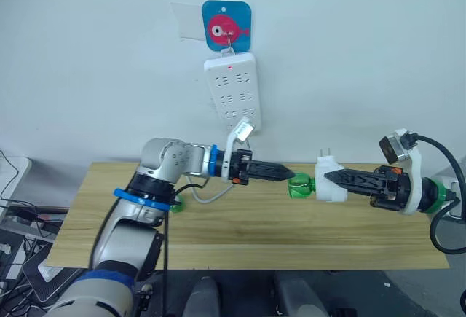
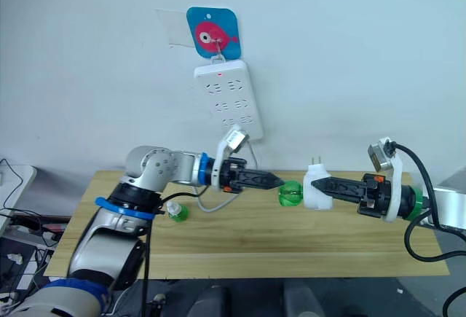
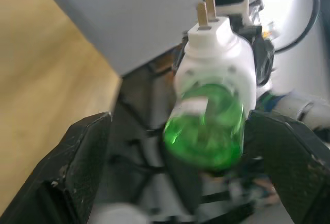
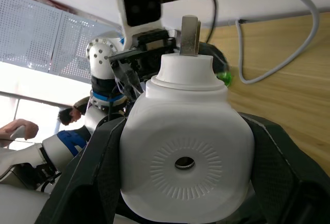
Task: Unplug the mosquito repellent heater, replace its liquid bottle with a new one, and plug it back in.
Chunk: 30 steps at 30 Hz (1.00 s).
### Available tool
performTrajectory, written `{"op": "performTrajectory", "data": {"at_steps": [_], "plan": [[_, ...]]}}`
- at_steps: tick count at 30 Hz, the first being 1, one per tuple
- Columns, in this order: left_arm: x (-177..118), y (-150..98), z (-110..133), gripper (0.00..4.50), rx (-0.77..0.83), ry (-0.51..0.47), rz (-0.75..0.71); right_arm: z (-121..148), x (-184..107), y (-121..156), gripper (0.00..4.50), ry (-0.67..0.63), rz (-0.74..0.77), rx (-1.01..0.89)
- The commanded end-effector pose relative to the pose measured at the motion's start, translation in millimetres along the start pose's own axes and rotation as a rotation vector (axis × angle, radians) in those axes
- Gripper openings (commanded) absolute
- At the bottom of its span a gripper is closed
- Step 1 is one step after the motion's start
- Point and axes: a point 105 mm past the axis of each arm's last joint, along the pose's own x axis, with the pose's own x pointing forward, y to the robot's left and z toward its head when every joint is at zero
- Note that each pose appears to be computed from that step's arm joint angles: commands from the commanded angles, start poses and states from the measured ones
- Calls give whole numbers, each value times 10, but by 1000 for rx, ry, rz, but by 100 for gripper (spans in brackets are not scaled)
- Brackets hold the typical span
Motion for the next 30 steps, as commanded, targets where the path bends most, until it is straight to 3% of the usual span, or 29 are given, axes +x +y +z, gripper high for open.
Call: {"op": "performTrajectory", "data": {"at_steps": [1, 4, 6, 11, 16, 22, 30], "plan": [[-22, -229, 97, 447, 410, 44, -84, 103, -63, 75, 295, -53, 31, -16], [-30, -228, 64, 447, 646, 87, -73, 131, -76, 60, 295, -67, 26, -11], [-21, -203, 26, 447, 885, 77, -71, 148, -84, 66, 295, -72, 26, -15], [47, -194, 61, 447, 1391, -85, -34, 199, -71, 75, 295, -94, 38, -19], [130, -296, 46, 447, 1741, -221, -31, 210, -51, 97, 295, -105, 55, -26], [128, -242, 47, 447, 1913, -292, 26, 196, -14, 164, 295, -106, 97, -45], [238, -180, 84, 447, 1939, -326, 67, 150, 42, 219, 295, -91, 126, -63]]}}
